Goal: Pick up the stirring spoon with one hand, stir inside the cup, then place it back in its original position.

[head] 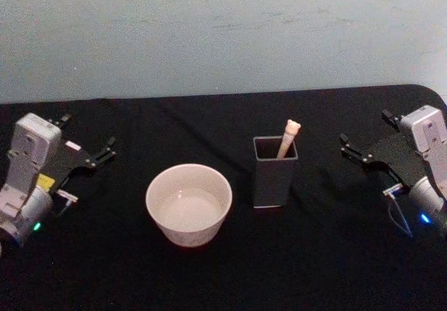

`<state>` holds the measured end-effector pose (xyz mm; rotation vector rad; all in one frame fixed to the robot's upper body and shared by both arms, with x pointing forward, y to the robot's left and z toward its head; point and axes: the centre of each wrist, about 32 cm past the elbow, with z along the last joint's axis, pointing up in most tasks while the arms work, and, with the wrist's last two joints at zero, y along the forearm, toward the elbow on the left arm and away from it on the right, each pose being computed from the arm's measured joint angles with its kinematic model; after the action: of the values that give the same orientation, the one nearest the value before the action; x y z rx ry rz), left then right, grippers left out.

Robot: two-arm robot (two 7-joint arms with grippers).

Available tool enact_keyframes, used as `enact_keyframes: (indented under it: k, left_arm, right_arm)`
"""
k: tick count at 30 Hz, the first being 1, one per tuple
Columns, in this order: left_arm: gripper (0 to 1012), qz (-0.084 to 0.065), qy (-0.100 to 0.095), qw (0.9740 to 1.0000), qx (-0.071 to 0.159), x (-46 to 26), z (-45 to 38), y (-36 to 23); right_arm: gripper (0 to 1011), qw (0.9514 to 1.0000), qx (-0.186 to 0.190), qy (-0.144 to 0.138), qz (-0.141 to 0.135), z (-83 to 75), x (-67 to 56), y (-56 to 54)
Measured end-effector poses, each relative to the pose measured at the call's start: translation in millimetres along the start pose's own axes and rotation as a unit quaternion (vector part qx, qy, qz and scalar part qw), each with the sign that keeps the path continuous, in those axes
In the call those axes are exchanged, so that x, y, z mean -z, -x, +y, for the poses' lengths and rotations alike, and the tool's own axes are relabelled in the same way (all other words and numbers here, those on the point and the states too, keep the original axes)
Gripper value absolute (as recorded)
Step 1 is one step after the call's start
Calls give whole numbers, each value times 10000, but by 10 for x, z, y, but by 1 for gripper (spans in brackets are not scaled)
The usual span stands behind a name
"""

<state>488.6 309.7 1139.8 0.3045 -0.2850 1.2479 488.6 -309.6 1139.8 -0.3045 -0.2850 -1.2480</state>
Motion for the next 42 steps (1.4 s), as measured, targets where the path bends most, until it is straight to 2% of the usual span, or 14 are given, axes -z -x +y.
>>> enact_keyframes:
  k: [42]
  left_arm:
    - [1001, 0, 0, 10000, 0, 0, 0, 0]
  right_arm:
    - [1002, 10000, 0, 0, 0, 0, 0, 0]
